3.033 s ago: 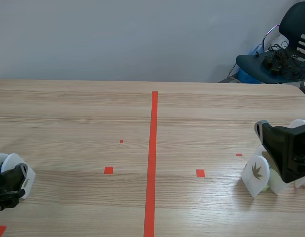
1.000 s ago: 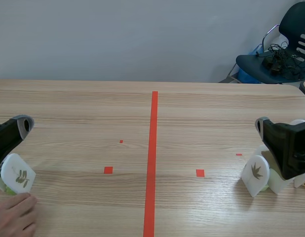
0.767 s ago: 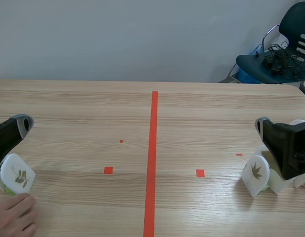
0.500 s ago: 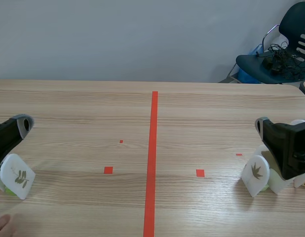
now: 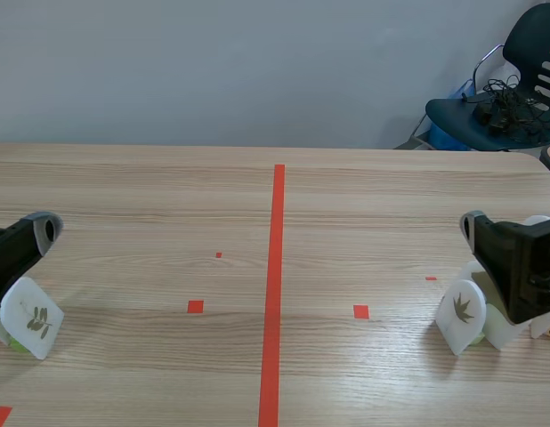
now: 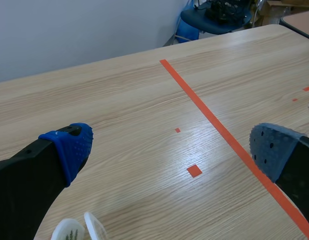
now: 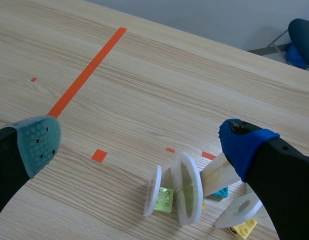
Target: Do the leaf sorting experiment
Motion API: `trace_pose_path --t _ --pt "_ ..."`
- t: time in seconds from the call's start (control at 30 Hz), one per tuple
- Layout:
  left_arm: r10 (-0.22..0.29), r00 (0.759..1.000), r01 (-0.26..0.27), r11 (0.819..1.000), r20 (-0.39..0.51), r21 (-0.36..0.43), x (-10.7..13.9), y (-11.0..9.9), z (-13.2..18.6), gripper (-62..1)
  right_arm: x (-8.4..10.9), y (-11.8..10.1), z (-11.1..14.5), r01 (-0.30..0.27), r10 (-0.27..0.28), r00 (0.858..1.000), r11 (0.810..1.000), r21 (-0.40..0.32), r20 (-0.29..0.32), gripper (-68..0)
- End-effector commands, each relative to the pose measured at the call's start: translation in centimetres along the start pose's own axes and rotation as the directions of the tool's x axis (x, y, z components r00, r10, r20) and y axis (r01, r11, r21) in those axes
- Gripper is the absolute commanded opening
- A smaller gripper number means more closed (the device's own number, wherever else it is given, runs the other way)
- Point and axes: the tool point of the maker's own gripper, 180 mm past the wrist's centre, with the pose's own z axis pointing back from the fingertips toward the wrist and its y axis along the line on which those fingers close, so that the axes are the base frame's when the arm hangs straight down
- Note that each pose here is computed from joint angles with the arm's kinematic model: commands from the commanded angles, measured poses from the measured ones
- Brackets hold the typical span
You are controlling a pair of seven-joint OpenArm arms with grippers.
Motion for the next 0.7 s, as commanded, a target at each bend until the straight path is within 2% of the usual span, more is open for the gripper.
trace_pose_path --t 0.0,0.67 --pt "0.001 1.000 -0.001 1.000 0.022 -0.016 0.55 -0.24 -0.12 1.4 0.92 -0.45 -0.09 -0.005 0.005 0.999 1.000 -0.011 0.036 0.4" --pt "0.000 1.000 0.000 1.000 0.018 -0.022 0.46 -0.34 -0.19 1.4 0.99 -0.45 -0.09 -0.005 0.005 0.999 1.000 -0.011 0.040 0.4"
